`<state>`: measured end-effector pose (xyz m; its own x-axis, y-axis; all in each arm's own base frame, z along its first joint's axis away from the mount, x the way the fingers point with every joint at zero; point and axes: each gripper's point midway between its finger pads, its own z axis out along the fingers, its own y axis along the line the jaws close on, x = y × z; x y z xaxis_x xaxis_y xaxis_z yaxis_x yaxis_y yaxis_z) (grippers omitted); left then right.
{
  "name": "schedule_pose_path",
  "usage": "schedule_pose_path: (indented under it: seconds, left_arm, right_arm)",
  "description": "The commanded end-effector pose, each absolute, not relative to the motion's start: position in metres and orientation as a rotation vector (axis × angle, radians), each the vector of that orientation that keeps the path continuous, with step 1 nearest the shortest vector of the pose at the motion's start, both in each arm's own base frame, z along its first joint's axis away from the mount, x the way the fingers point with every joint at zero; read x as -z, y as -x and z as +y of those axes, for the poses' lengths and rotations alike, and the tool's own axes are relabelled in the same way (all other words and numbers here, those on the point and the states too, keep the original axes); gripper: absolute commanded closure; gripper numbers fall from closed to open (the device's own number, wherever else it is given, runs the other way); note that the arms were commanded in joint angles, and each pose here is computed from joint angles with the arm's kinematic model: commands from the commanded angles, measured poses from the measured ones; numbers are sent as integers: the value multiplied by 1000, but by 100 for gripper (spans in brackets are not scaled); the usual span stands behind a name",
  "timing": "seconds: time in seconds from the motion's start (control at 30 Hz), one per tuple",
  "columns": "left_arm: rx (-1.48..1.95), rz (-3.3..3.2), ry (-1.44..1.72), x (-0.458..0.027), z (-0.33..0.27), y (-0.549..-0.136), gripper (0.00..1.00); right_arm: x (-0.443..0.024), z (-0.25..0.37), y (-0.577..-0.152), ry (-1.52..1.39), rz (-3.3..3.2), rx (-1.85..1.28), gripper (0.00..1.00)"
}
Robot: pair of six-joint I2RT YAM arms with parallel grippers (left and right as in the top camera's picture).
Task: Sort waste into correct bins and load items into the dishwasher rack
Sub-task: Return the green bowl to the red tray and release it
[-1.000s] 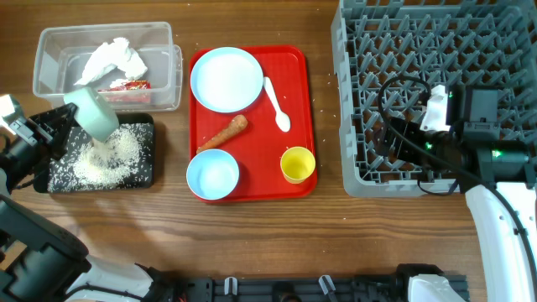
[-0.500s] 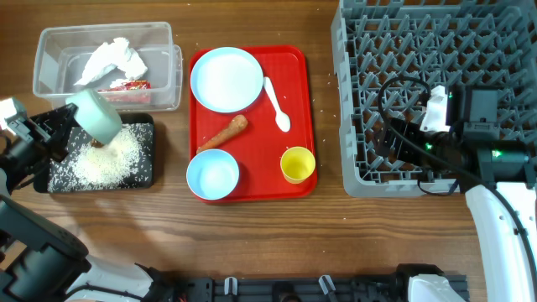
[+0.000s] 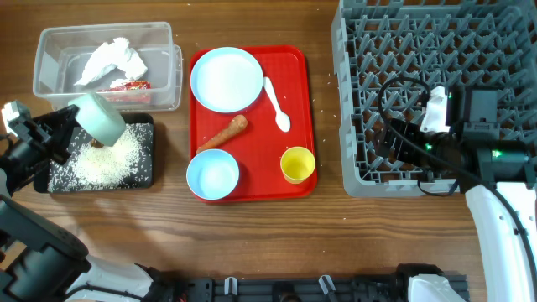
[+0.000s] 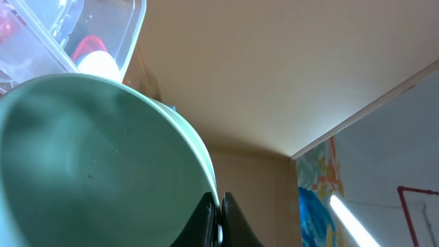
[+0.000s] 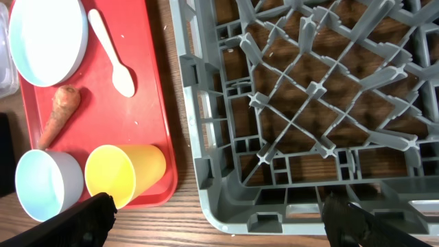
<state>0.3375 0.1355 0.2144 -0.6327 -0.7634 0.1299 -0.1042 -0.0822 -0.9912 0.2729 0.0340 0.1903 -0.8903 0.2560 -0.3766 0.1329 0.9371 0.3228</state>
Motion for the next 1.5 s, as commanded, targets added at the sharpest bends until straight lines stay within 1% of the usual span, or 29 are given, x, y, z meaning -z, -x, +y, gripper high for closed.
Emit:
schedule_pose_path:
  seconds: [0.0, 0.13, 0.27, 0.4, 0.5, 0.53, 0.6, 0.7, 0.77, 0.87, 1.0, 1.17, 1.33, 1.43, 1.47]
  left_arm:
    - [1783, 1672, 920, -227, 137, -335, 96]
    - [1737, 1693, 833, -231, 136, -339, 96]
    - [1760, 1720, 799, -234, 121, -343, 96]
    - [1684, 1869, 603, -243, 77, -353, 96]
    - [1536, 2071, 488, -236, 35, -363, 96]
    - [1449, 2172, 373, -231, 5, -369, 96]
    - [1351, 2268, 236, -223, -30, -374, 96]
    - [1093, 2451, 40, -192, -86, -383, 96]
    - [864, 2574, -100, -165, -125, -378, 96]
    - [614, 2629, -279, -148, -165, -366, 96]
    - [364, 2620, -428, -138, -194, -354, 96]
    - [282, 2666, -513, -113, -211, -345, 96]
    - [283, 2704, -563, -96, -222, -337, 89]
    - [290, 2698, -593, -96, -230, -332, 76]
    - [298, 2697, -599, -97, -231, -331, 69]
  right_arm:
    - [-192, 35, -276, -280, 2664, -416, 0]
    - [-192, 35, -277, -279, 2661, -416, 0]
    - [-192, 35, -277, -278, 2661, -416, 0]
    - [-194, 35, -279, -275, 2649, -416, 0]
    - [-194, 35, -280, -273, 2643, -415, 0]
    - [-195, 35, -281, -272, 2642, -415, 0]
    - [-195, 35, -281, -272, 2639, -415, 0]
    - [-195, 35, -282, -271, 2638, -415, 0]
    - [-195, 34, -283, -272, 2634, -411, 0]
    - [-196, 34, -285, -268, 2625, -411, 0]
    - [-196, 34, -285, -269, 2625, -411, 0]
    - [-196, 34, -284, -269, 2625, -411, 0]
    - [-196, 34, -285, -268, 2625, -411, 0]
    - [-197, 34, -285, -268, 2623, -411, 0]
    - [-197, 34, -286, -267, 2620, -411, 0]
